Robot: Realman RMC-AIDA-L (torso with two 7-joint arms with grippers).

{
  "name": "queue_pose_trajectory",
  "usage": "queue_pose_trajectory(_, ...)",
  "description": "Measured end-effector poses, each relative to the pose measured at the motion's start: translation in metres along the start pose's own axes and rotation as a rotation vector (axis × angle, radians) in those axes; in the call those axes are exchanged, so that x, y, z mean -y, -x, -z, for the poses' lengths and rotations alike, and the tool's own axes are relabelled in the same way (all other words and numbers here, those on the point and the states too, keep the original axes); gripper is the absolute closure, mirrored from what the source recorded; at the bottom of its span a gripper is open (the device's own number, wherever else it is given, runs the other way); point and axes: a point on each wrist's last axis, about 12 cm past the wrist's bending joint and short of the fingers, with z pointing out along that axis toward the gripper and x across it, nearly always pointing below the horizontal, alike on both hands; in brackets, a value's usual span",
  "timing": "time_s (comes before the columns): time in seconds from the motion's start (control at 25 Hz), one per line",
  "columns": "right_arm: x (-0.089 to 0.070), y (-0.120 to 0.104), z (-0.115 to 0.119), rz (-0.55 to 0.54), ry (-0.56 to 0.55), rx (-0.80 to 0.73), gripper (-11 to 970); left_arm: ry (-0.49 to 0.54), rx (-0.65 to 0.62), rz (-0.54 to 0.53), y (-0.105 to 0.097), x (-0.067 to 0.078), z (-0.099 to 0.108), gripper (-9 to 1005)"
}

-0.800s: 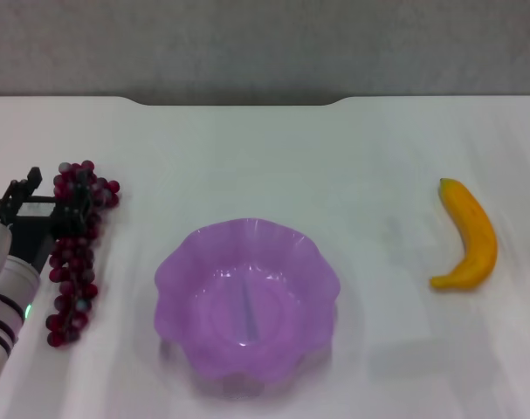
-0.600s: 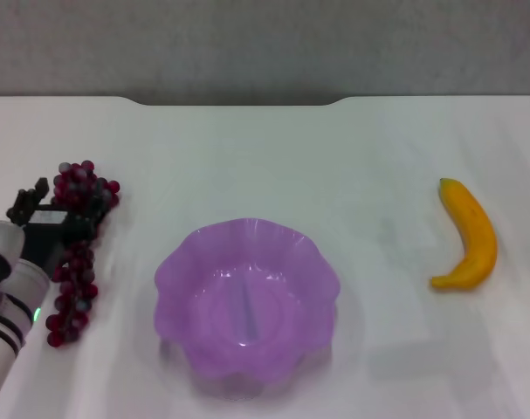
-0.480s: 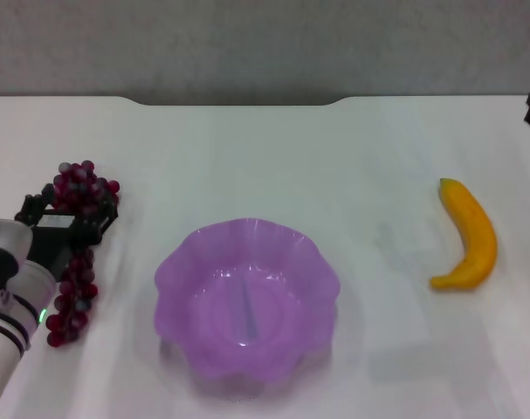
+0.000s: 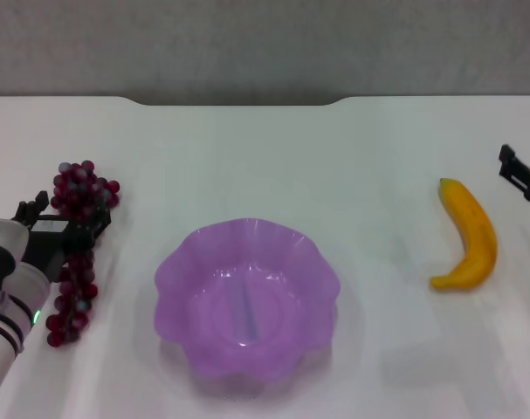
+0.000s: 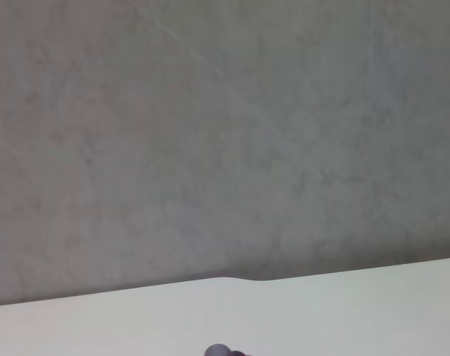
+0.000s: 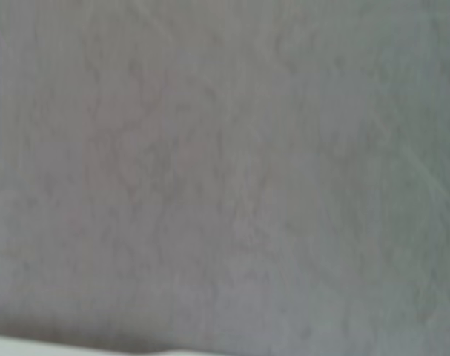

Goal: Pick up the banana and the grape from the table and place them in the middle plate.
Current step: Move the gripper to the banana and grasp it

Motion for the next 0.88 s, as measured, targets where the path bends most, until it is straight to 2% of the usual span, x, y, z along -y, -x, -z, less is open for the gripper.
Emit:
queue_pose_trajectory(0.48, 0.004, -0.032, 0.018, -0.003, -0.039, -0.180, 66, 0.008, -0.003, 0.001, -0.001, -0.002, 0.001, 105)
queue_pose_trajectory(0.88, -0.013, -0.043, 0.011, 0.021, 0.045, -0.309, 67, 0.000, -0.001, -0.015, 0.000, -0.001, 0.000, 105)
